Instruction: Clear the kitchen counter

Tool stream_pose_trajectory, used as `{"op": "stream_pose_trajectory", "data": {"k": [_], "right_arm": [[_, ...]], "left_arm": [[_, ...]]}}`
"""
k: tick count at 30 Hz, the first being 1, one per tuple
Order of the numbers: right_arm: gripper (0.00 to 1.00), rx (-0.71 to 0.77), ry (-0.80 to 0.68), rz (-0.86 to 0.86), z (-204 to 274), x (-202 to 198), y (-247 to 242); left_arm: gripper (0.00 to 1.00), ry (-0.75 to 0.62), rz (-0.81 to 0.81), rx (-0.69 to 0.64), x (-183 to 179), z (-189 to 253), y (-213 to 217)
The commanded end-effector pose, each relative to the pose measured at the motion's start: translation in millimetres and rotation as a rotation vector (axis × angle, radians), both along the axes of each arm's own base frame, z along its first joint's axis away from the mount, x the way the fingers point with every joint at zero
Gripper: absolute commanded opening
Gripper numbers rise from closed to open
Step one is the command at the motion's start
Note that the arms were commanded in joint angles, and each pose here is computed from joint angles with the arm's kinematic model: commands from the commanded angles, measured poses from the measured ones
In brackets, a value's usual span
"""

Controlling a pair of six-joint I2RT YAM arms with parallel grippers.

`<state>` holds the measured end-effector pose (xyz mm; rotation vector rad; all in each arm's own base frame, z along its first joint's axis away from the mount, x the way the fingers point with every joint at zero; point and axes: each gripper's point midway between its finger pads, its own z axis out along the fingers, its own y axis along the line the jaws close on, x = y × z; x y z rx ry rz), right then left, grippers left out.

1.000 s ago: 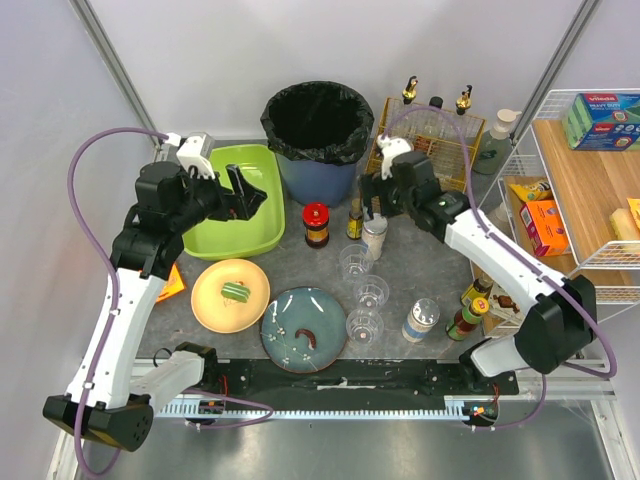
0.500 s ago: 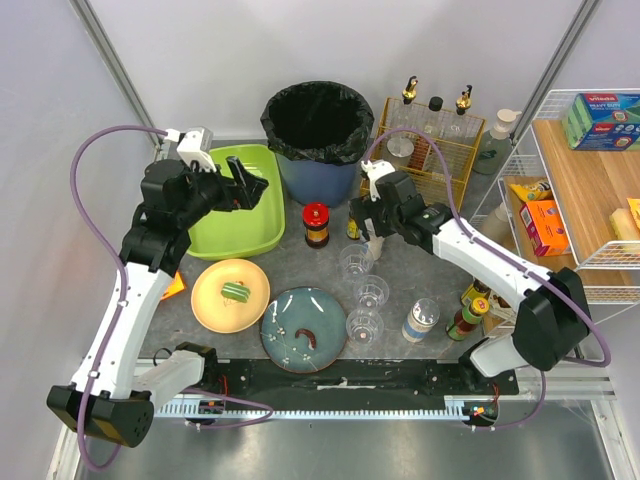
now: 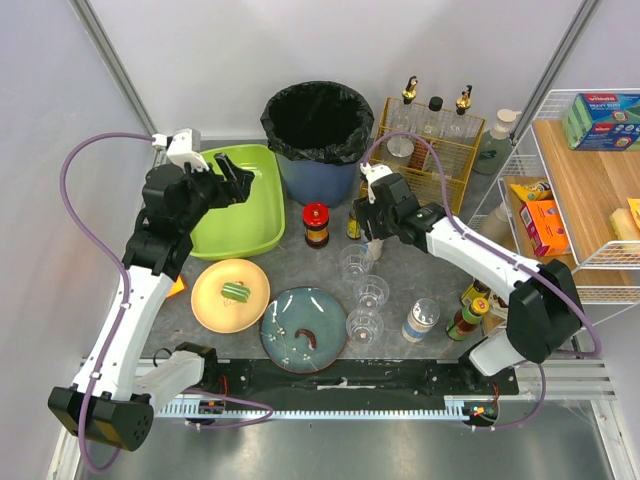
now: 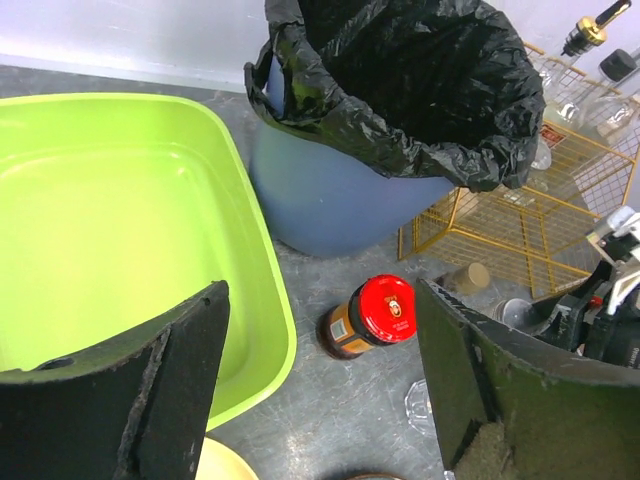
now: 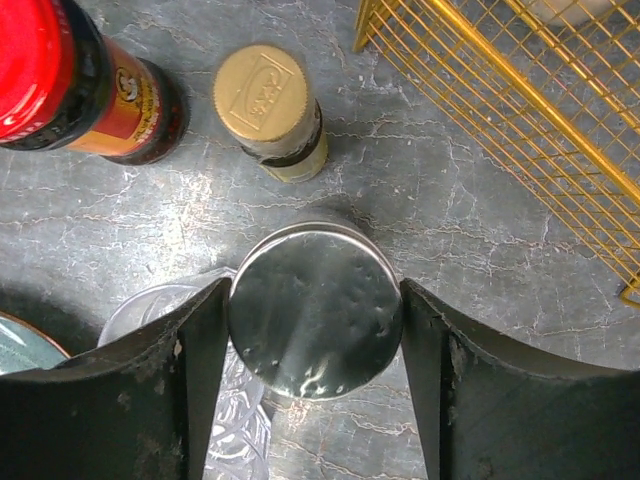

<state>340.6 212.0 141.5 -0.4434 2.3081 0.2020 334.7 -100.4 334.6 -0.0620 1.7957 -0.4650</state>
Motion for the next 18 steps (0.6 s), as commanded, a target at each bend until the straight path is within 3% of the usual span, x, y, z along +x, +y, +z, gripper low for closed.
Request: {"op": "stream_pose_trajectory", "data": {"k": [1,8,18], "right_arm": [[0.70,0.055,-0.018,0.002,13,10,15],[0.38,0.050,-0.082,0.011,34,18,14],[0.36,0.088,-0.328,-0.112,140,33,-13]], "left_arm": [[0.78,-0.103,-0.022,-0.041,4,32,-6],[0.79,-0.195,-0.119,-0.068,-1,58,-22],[0.85,-0.348,-0.162,-0.062,-13,108,-25]]}}
